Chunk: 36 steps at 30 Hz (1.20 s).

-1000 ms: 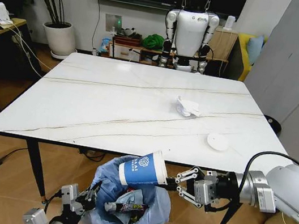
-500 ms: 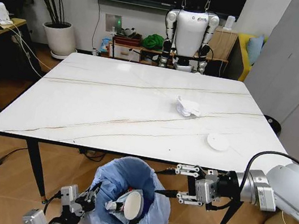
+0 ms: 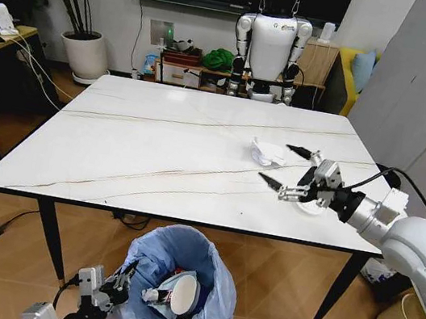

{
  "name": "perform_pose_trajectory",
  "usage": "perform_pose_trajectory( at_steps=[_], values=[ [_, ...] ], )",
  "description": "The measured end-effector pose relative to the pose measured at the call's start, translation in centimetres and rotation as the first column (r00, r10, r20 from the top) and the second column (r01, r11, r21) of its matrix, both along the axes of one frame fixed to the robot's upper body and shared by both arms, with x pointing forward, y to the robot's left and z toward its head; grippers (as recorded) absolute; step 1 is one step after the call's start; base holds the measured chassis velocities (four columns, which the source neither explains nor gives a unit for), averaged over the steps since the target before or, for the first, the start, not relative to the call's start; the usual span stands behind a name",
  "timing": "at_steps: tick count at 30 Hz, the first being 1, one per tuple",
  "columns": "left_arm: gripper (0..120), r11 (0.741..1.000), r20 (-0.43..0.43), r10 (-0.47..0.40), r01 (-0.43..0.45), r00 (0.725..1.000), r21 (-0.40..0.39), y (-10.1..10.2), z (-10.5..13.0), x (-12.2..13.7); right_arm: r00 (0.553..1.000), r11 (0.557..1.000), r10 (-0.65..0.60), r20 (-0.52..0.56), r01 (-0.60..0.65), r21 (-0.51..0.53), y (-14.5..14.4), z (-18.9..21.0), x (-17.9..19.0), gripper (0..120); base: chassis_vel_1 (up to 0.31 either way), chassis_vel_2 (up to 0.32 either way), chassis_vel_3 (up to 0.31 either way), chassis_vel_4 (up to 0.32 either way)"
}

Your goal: Pick up the trash bin and place the trash from the table into it.

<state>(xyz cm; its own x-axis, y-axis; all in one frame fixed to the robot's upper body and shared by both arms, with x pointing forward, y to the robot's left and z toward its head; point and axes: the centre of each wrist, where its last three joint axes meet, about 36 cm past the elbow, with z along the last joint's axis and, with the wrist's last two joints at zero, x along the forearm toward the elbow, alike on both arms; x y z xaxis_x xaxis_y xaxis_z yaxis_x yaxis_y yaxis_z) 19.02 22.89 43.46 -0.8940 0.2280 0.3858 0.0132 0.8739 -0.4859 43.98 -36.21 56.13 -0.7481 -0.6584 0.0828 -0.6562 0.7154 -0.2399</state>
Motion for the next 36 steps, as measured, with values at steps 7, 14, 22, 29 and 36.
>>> perform_pose_trajectory(
  at_steps=[7,14,22,29,36],
  values=[
    [0,1.000,-0.002,0.006,-0.005,1.000,0.009,0.2,0.1,-0.3,0.987,0.995,-0.095,-0.132,0.094,-0.018,-2.0,-2.6,0.7,100,0.000,0.000,0.000,0.000],
    [0,1.000,-0.006,0.010,-0.010,1.000,0.016,0.4,0.0,-0.2,0.972,0.991,-0.096,-0.213,0.075,-0.108,-4.9,-4.1,1.2,99,0.000,0.000,0.000,0.000],
    [0,1.000,-0.005,0.012,-0.012,1.000,0.017,0.7,-0.1,0.1,0.961,0.982,-0.083,-0.264,0.034,-0.187,-6.5,-5.5,0.7,99,0.000,0.000,0.000,0.000],
    [0,1.000,-0.005,0.009,-0.009,1.000,0.017,0.8,-0.2,0.4,0.955,0.978,-0.079,-0.287,0.019,-0.208,-6.8,-5.8,0.4,97,0.000,0.000,0.000,0.000],
    [0,1.000,-0.013,0.001,0.000,1.000,0.017,0.9,-0.5,0.6,0.950,0.978,-0.089,-0.300,0.027,-0.206,-7.7,-6.0,0.6,90,0.000,0.000,0.000,0.000]
  ],
)
